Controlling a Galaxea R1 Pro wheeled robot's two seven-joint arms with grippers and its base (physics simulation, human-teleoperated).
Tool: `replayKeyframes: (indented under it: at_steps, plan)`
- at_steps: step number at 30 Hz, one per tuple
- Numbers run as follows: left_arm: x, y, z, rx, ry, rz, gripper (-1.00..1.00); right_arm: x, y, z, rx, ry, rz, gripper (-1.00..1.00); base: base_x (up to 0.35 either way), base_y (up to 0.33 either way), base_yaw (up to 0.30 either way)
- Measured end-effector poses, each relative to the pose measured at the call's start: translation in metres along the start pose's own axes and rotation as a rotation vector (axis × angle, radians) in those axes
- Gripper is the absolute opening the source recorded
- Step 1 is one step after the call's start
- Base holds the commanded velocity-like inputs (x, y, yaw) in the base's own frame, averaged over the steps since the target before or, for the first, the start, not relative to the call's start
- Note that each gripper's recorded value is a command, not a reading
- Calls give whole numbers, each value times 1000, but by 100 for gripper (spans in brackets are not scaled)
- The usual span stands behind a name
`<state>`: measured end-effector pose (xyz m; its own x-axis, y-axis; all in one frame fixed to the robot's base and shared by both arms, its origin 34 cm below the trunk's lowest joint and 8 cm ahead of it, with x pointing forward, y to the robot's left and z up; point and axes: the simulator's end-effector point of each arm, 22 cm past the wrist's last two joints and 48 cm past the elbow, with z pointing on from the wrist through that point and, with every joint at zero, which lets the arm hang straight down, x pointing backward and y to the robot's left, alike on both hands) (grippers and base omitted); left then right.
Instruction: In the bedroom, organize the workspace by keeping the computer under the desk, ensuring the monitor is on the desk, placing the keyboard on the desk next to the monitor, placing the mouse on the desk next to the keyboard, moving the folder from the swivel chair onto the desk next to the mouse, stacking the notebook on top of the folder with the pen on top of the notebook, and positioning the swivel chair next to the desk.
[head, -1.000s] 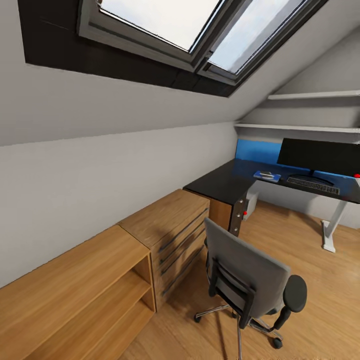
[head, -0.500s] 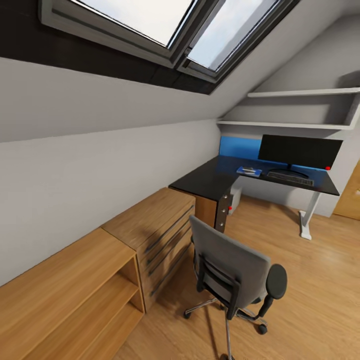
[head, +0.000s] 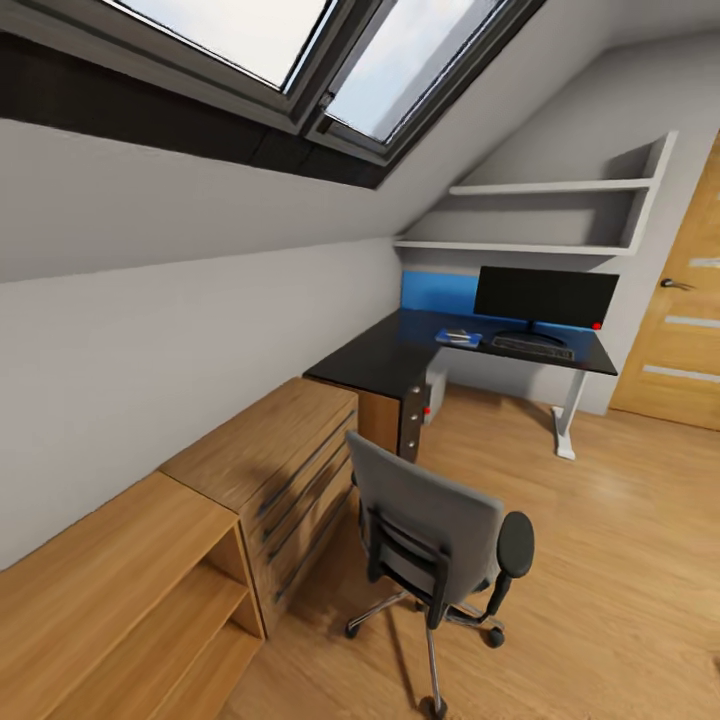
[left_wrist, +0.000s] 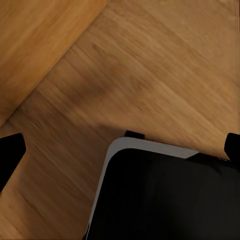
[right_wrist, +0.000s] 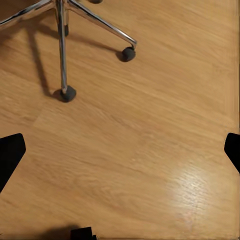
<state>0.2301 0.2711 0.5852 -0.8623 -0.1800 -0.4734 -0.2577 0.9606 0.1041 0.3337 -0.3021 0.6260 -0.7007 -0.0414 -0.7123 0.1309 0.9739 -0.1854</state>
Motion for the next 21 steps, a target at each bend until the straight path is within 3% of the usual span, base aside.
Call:
replayKeyframes:
  at_steps: [8,21]
  plan:
    - [0,-1,0,2,1,1,100,0,0,0,1,0,0,100,0,199,-262]
    - [1,-1,0,2,2,1,100,0,-1,0,1,0,0,100,0,43,-262]
